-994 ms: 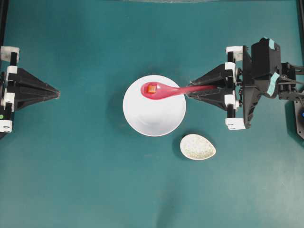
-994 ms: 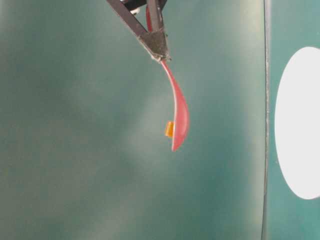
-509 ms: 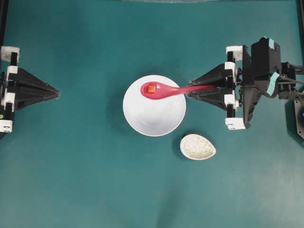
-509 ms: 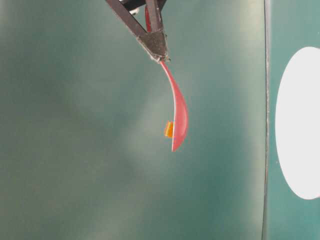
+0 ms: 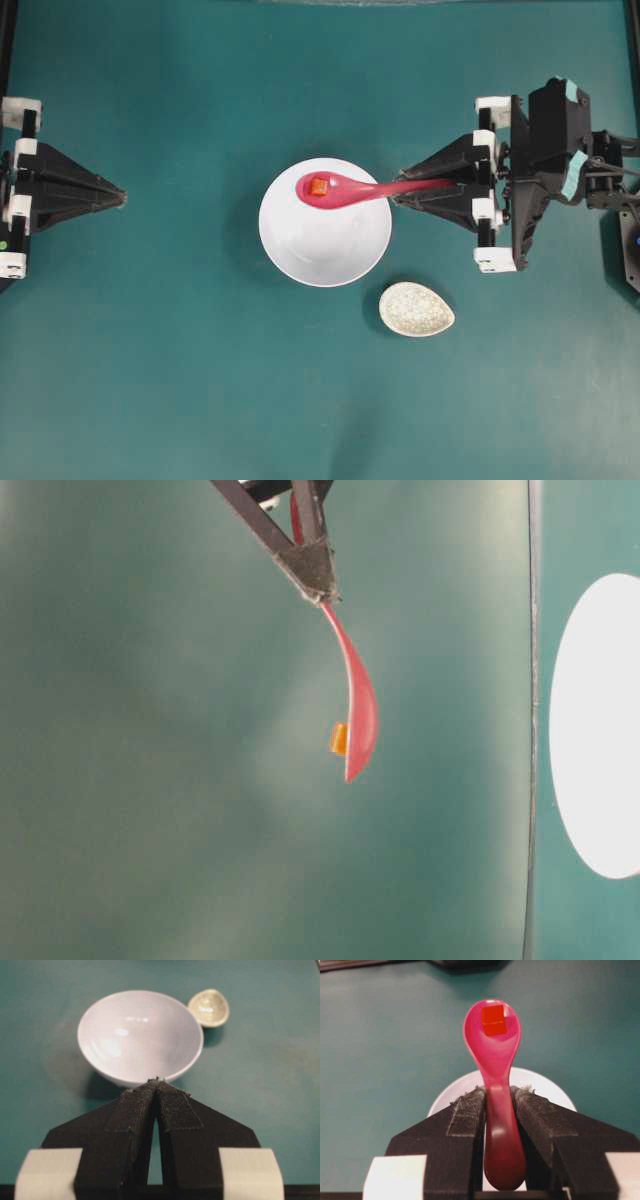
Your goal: Grip the spoon and scoop the red block from the bowl with right arm.
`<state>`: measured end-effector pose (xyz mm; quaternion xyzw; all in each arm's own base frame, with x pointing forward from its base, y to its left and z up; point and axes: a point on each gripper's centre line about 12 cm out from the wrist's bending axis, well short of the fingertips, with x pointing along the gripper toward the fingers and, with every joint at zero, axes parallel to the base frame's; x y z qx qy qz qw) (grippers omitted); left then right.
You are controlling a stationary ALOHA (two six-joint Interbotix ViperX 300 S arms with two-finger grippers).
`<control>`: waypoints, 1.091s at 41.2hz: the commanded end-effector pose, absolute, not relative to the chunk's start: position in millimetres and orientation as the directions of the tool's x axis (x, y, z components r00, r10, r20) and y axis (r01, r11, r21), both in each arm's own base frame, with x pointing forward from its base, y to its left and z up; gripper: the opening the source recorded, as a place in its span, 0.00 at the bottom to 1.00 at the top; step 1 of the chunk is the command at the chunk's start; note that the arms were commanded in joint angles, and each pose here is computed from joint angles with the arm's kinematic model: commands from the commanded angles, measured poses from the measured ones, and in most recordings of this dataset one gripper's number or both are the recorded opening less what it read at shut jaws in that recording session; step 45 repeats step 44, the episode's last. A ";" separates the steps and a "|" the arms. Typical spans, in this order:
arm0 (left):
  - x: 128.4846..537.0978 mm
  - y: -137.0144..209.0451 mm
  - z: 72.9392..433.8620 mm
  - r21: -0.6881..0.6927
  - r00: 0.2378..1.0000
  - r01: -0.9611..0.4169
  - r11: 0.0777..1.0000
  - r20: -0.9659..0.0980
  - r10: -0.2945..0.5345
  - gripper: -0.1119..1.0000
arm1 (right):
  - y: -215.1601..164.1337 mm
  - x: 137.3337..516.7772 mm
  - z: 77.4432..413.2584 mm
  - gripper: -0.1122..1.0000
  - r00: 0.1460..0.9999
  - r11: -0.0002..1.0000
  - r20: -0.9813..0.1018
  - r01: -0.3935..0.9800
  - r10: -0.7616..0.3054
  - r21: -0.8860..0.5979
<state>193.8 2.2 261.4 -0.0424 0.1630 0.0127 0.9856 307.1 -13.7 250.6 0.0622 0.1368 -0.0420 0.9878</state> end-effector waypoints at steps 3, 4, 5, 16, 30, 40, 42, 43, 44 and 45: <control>196.3 2.6 265.7 -0.080 0.949 -0.040 0.996 -0.314 0.013 0.10 | -14.4 310.0 265.9 0.32 0.971 0.988 -0.231 0.098 -0.069 0.117; 196.3 2.6 265.7 -0.080 0.949 -0.040 0.996 -0.314 0.013 0.10 | -14.4 310.0 265.9 0.32 0.971 0.988 -0.231 0.098 -0.069 0.118; 196.3 2.6 265.7 -0.080 0.949 -0.040 0.996 -0.314 0.013 0.10 | -14.9 309.9 265.9 0.32 0.970 0.988 -0.231 0.100 -0.070 0.118; 196.4 2.6 264.8 -0.080 0.948 -0.040 0.996 -0.317 0.013 0.10 | -14.6 309.9 265.7 0.32 0.970 0.986 -0.233 0.102 -0.071 0.128; 196.4 2.6 265.8 -0.080 0.951 -0.040 0.996 -0.309 0.013 0.10 | -14.4 309.7 264.4 0.32 0.966 0.985 -0.248 0.105 -0.069 0.135; 196.4 2.6 264.4 -0.080 0.948 -0.040 0.996 -0.317 0.013 0.10 | -15.0 309.6 264.4 0.32 0.966 0.984 -0.248 0.108 -0.071 0.139; 196.3 2.6 264.2 -0.080 0.948 -0.040 0.996 -0.318 0.013 0.10 | -14.6 309.7 264.3 0.32 0.966 0.984 -0.248 0.108 -0.070 0.142; 196.3 2.6 264.2 -0.080 0.948 -0.040 0.996 -0.318 0.013 0.10 | -15.1 309.6 264.2 0.32 0.966 0.984 -0.249 0.110 -0.072 0.143; 196.3 2.6 264.2 -0.080 0.948 -0.040 0.996 -0.318 0.013 0.10 | -15.1 309.5 263.8 0.32 0.965 0.983 -0.253 0.111 -0.072 0.146; 196.3 2.6 264.2 -0.080 0.948 -0.040 0.996 -0.318 0.013 0.10 | -15.1 309.5 263.8 0.32 0.965 0.983 -0.253 0.111 -0.072 0.146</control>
